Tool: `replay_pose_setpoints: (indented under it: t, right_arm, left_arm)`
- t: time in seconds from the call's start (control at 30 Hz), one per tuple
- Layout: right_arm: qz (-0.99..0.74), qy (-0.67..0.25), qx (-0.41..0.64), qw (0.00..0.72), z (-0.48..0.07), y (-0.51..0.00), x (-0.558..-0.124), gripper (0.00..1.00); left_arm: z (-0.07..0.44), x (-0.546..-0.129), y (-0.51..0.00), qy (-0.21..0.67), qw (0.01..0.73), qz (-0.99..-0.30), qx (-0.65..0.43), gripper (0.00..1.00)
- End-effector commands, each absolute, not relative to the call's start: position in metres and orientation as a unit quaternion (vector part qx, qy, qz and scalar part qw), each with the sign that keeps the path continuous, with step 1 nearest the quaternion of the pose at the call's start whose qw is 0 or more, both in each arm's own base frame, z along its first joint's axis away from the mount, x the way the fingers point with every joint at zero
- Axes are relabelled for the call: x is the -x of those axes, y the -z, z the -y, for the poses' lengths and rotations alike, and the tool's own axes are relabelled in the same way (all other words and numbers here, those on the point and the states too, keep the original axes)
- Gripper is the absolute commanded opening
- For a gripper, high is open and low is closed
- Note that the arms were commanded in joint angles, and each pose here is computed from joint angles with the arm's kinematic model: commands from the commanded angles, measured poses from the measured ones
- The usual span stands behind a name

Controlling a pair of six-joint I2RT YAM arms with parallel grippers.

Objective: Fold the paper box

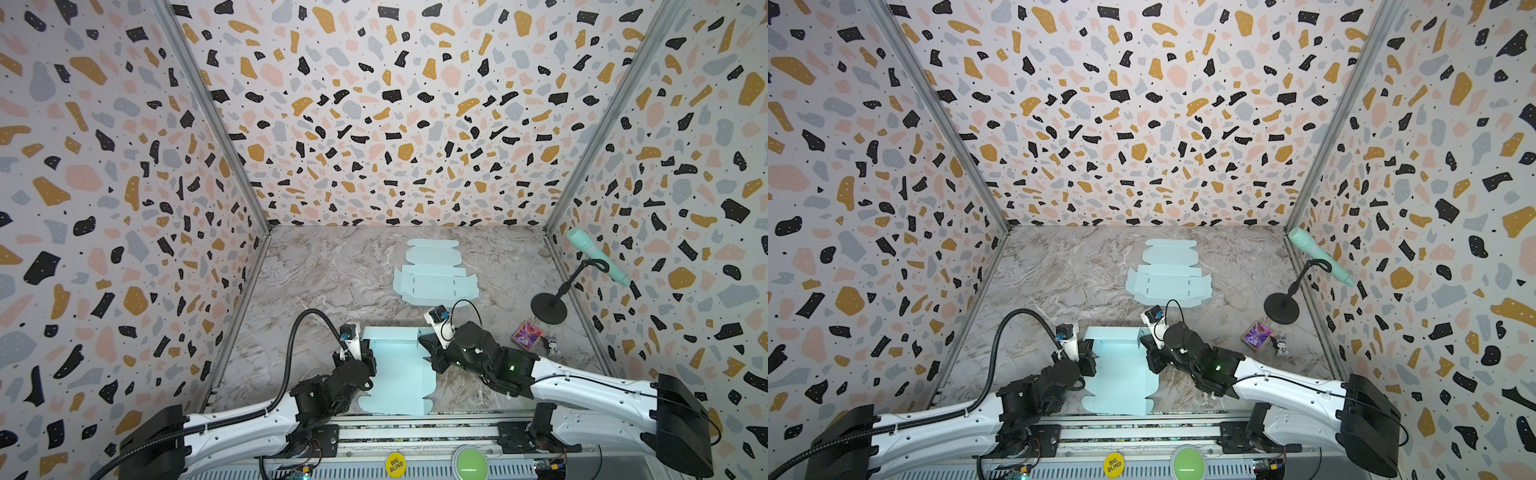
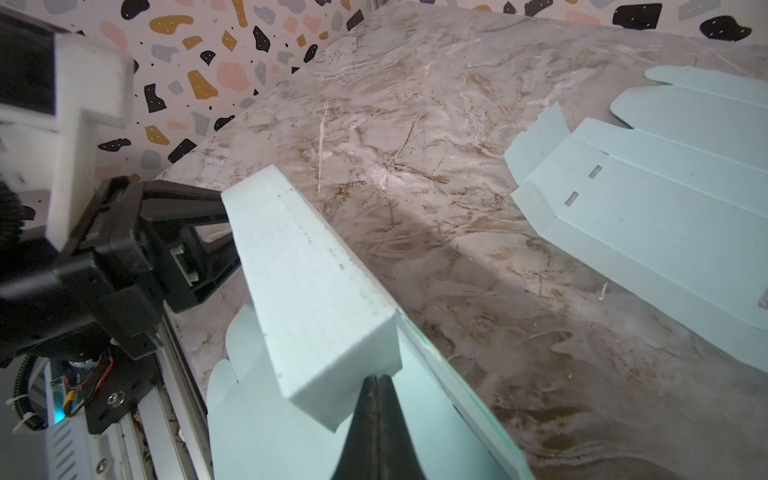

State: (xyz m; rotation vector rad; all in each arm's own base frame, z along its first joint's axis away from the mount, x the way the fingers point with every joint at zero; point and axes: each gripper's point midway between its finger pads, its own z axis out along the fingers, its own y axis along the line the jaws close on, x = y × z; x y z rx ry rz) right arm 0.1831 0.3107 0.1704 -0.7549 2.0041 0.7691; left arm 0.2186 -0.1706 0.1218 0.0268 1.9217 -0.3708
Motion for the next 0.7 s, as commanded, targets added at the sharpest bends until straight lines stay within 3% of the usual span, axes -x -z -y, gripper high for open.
replay_pose_setpoints:
  t: [0.0,0.2,0.43,0.67]
  right_arm:
    - [-0.765,-0.348,0.315,0.44,-0.327,-0.193,-0.18,0.0]
    - [-0.753,-0.351,0.325,0.452,-0.321,-0.198,-0.175,0.05]
    - [-0.72,-0.372,0.294,0.507,-0.29,-0.231,-0.167,0.28]
    - [-0.688,-0.408,0.253,0.545,-0.252,-0.24,-0.153,0.35]
  left_arm:
    - [0.18,-0.221,-0.143,0.191,0.57,-0.799,0.002,0.01]
    - [0.175,-0.22,-0.142,0.192,0.573,-0.796,0.011,0.01]
    - [0.155,-0.216,-0.148,0.21,0.589,-0.778,0.05,0.03]
    - [0.143,-0.213,-0.163,0.206,0.591,-0.778,0.059,0.02]
